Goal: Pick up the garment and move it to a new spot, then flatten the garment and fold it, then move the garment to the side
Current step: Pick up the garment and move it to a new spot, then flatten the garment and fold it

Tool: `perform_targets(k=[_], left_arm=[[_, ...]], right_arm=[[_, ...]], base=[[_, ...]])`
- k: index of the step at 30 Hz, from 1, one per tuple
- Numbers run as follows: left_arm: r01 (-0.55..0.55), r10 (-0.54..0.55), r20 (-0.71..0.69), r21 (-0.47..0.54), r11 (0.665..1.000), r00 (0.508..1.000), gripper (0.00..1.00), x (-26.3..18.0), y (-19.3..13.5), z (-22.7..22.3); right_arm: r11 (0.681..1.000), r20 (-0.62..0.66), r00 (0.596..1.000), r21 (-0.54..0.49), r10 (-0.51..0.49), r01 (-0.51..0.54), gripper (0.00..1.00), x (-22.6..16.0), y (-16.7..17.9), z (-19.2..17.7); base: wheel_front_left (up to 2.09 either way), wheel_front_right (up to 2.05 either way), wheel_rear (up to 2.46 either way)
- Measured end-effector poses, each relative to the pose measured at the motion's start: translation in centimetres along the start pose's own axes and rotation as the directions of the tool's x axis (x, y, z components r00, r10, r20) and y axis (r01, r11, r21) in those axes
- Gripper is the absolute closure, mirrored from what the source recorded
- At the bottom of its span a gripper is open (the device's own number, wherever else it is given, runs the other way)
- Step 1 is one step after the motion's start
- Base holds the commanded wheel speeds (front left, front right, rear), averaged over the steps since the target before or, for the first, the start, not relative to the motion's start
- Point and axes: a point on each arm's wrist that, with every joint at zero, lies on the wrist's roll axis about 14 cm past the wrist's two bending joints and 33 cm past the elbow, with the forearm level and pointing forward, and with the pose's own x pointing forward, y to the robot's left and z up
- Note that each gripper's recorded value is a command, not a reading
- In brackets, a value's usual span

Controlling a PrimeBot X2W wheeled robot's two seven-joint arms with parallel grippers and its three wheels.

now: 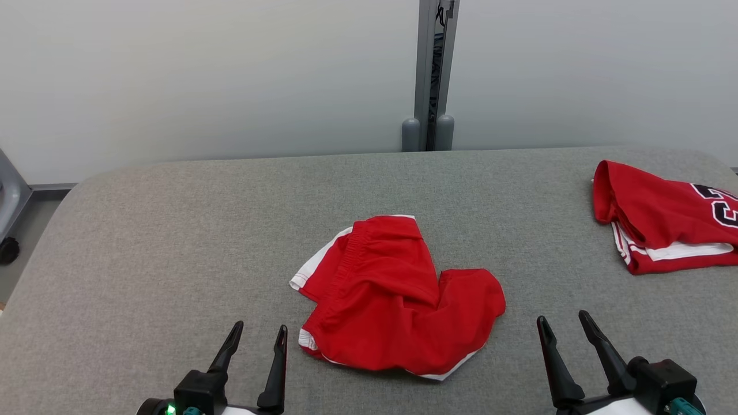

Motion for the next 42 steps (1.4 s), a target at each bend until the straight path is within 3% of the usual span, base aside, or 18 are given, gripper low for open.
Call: perform_targets(k=[14,21,33,42], left_arm=[[-0.021,0.021,-0.033,-0.007,1.000,0.999,0.00,-0.8,0.5,-1.1],[0.072,-0.065,-0.203,0.028,0.997,0.977,0.00,0.1,-0.2,-5.7],[0.207,-0.183,-0.312,0.046,0.977,0.932,0.00,2.9,-2.4,-7.8],[0.244,-0.210,-0.366,0.048,0.969,0.907,0.01,3.7,-3.1,-9.1]], right_arm=[[1.000,-0.006,1.000,0.000,0.005,-0.005,0.00,-0.2,0.2,-0.2],[1.000,-0.017,0.999,0.005,0.028,-0.028,0.00,0.3,0.7,-0.5],[1.000,-0.030,1.000,-0.007,0.002,-0.002,0.00,0.2,-0.6,-0.7],[1.000,-0.030,0.999,-0.014,-0.017,0.016,0.00,0.2,-1.4,-0.6]], base=[[0.00,0.00,0.00],[0.00,0.00,0.00],[0.00,0.00,0.00],[0.00,0.00,0.00]])
